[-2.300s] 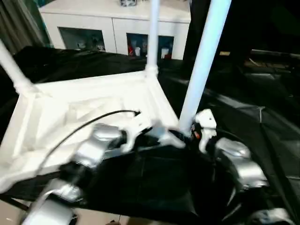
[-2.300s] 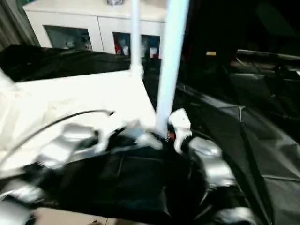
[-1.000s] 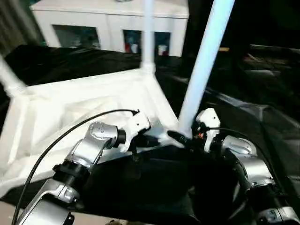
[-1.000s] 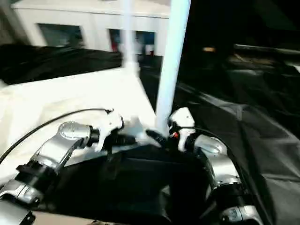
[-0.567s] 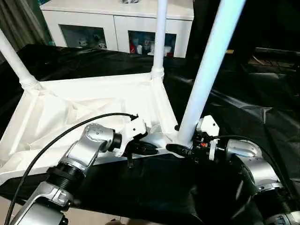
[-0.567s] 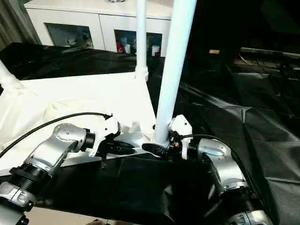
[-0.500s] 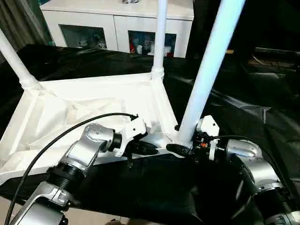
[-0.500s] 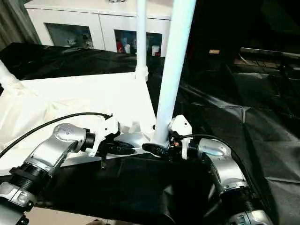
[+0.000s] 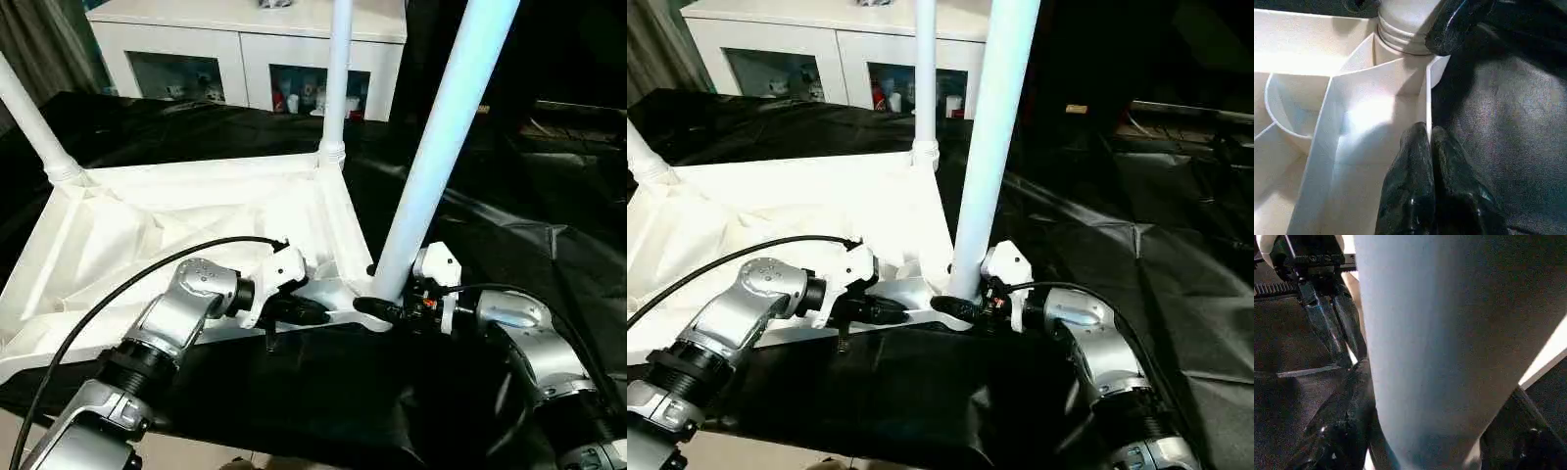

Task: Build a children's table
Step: Rotate leg to tighten

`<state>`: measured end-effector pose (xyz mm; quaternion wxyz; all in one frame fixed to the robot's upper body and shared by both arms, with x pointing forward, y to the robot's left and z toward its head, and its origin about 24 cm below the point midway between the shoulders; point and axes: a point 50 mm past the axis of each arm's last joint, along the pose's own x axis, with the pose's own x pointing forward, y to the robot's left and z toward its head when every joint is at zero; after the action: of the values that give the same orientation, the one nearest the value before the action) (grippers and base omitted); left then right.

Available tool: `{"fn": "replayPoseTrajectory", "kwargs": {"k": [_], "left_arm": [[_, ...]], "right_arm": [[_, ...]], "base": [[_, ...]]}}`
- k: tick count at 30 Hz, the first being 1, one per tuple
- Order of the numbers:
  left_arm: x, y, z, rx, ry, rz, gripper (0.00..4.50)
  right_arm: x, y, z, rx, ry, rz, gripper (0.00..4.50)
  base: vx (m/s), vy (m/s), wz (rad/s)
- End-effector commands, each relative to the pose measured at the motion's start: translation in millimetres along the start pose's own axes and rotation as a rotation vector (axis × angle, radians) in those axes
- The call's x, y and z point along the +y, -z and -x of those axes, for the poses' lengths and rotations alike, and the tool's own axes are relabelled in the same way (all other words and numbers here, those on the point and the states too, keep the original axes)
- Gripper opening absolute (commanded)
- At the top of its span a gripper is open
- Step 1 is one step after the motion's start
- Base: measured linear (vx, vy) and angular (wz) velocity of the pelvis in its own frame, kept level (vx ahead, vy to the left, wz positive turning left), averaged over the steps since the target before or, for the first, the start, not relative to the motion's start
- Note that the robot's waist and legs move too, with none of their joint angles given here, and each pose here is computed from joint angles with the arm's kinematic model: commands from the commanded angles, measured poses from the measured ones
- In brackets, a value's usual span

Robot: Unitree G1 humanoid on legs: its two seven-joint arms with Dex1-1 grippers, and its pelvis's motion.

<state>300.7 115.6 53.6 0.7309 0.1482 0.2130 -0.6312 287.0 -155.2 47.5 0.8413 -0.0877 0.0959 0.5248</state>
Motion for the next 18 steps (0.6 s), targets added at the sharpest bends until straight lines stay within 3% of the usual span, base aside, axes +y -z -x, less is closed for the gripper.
{"fn": "replayPoseTrajectory", "kwargs": {"k": [1,11,14,16,18], "left_arm": [[0.9,-4.9,2,-0.019,-0.007,-0.017,0.00],[15.8,-6.4,-10,-0.016,-0.194,0.047,0.00],[22.5,-7.7,-18,-0.007,-0.284,0.091,0.00],[30.7,-11.4,-30,0.007,-0.411,0.151,0.00],[32.6,-15.0,-41,0.014,-0.470,0.183,0.00]], "right_arm": [[5.1,12.7,-1.3,0.058,-0.015,-0.025,2.51],[-3.2,31.9,-16.0,0.063,0.293,-0.212,2.49],[-5.2,35.0,-25.7,0.061,0.427,-0.271,2.49],[-8.1,33.1,-40.6,0.028,0.591,-0.368,2.49],[-11.3,33.0,-52.3,0.064,0.717,-0.391,2.47]], "base": [[0.000,0.000,0.00],[0.000,0.000,0.00],[0.000,0.000,0.00],[0.000,0.000,0.00],[0.000,0.000,0.00]]}}
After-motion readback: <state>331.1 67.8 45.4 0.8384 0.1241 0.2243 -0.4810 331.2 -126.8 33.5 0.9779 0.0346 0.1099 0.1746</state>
